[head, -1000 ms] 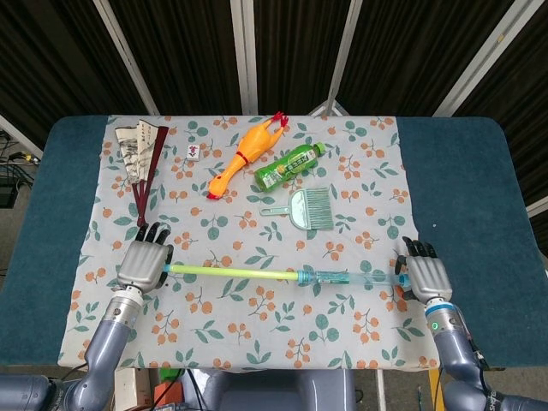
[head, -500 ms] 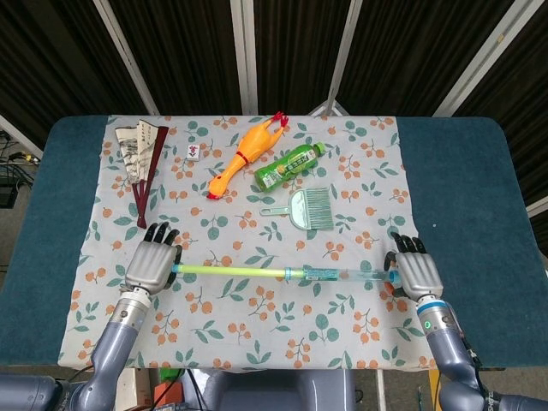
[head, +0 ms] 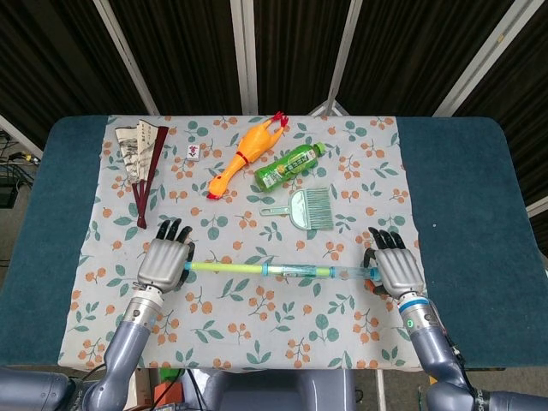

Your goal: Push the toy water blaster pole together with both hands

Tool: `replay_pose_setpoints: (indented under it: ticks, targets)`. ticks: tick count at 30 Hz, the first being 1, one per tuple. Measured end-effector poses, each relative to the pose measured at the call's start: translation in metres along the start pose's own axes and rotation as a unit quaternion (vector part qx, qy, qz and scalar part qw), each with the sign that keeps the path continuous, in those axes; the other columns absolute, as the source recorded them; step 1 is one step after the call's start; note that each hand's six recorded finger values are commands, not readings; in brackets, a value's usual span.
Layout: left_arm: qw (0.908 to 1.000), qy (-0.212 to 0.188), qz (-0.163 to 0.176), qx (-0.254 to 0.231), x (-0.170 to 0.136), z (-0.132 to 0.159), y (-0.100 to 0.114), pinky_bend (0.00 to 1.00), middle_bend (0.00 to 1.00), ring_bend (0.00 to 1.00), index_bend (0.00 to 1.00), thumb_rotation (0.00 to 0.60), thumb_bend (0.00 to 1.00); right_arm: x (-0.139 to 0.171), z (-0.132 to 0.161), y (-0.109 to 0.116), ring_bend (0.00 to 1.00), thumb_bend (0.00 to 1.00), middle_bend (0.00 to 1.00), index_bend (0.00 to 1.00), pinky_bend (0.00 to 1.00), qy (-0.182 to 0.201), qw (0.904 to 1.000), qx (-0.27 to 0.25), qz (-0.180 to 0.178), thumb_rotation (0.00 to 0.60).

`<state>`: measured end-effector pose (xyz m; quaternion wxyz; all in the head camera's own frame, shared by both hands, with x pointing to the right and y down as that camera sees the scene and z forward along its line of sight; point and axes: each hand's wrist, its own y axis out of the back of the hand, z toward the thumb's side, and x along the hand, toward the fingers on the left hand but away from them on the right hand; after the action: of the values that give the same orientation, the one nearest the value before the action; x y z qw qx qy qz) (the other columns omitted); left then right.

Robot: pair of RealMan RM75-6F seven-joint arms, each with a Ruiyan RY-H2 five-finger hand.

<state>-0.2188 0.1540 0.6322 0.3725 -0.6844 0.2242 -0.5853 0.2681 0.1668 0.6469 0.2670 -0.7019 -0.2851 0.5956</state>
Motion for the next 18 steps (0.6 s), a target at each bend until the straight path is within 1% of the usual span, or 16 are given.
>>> replay_pose_setpoints:
  ticks: [5, 18]
  targets:
    - [1.0, -0.003, 0.001, -0.004, 0.002, 0.012, -0.002, 0.05, 0.14, 0.0, 0.62, 0.6, 0.53, 0.002, 0.011, 0.002, 0.0, 0.43, 0.07, 0.64, 0.0, 0.01, 0.9999, -0.002, -0.001, 0.6]
    - [0.9999, -0.007, 0.005, -0.015, 0.005, 0.036, 0.001, 0.05, 0.14, 0.0, 0.61, 0.6, 0.53, 0.005, 0.024, 0.005, 0.0, 0.43, 0.07, 0.64, 0.0, 0.027, 0.9996, -0.005, -0.004, 0.6]
